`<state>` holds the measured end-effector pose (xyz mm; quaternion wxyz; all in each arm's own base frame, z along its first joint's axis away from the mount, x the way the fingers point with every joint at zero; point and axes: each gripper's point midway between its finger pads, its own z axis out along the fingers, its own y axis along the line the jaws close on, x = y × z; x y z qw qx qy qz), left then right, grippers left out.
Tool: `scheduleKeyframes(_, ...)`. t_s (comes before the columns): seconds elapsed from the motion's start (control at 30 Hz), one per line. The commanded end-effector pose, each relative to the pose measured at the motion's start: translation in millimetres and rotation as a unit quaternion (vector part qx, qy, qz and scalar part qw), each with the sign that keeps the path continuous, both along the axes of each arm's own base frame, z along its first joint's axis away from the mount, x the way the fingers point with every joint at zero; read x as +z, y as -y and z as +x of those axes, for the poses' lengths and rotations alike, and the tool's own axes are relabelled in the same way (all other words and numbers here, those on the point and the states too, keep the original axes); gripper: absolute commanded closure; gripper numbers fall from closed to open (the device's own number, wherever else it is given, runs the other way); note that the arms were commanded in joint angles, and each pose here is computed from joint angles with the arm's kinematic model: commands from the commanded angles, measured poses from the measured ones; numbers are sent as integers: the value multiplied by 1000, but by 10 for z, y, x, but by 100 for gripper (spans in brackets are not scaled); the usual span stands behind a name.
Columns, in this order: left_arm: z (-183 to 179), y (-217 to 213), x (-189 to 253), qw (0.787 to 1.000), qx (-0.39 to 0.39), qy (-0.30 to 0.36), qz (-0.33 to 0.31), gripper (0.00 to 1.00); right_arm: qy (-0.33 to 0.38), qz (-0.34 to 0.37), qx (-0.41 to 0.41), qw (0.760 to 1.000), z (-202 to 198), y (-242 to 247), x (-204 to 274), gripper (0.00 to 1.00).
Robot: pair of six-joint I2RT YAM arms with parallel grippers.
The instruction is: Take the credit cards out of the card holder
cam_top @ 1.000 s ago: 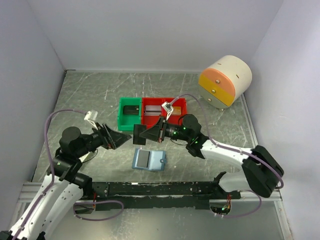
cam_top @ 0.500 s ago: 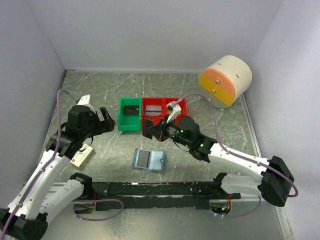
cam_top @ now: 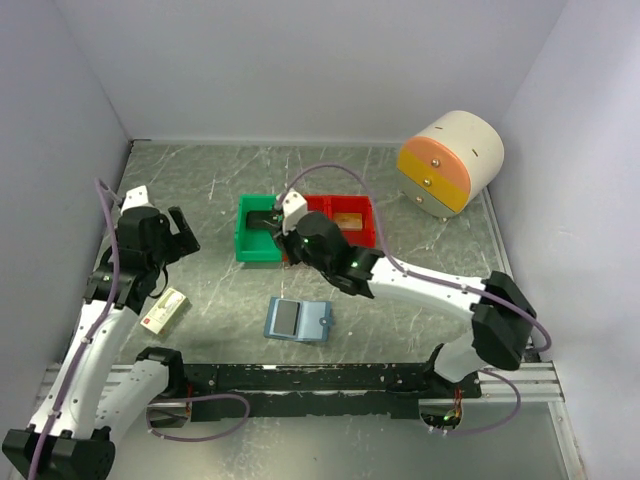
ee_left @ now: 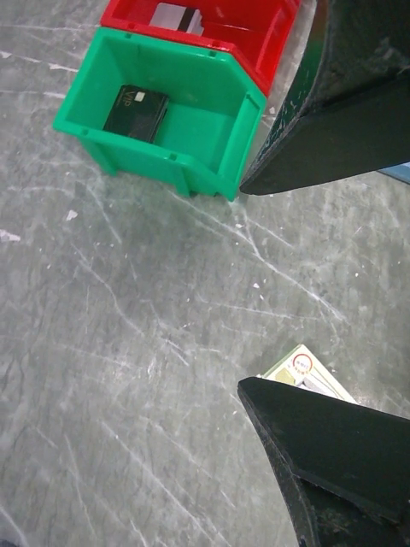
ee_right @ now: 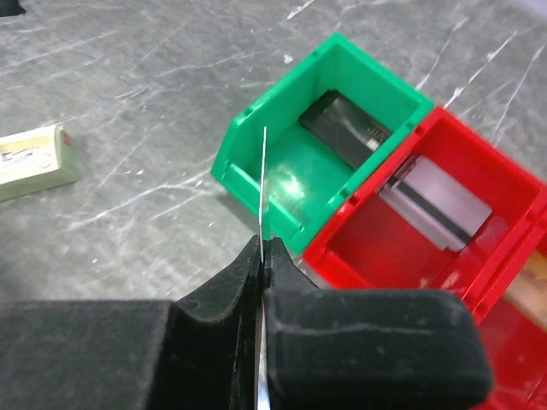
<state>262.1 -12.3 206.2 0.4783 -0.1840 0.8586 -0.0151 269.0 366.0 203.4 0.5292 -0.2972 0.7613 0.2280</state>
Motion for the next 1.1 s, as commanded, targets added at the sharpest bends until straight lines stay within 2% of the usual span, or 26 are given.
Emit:
scheduleKeyframes(0.0,97,-60,-86,1000,-8,-4,-4,0,49,-60,15,997,202,-170,62,100)
scheduleKeyframes(0.1,103,-149,-271,998,2,-58,-37,0,51,-92,24,994,325,-328,-44,100)
scheduleKeyframes(0.3,48,-262,-17,998,16,26,-49,0,55,-186,14,981,673,-557,-390,100)
scheduleKeyframes(0.6,62,-246,-98,999,11,1,-52,0,89,-272,25,958,1057,-782,-669,100)
scheduleKeyframes(1.07,68,-164,-54,998,-15,16,-58,0,134,-366,26,921,1456,-660,-941,100)
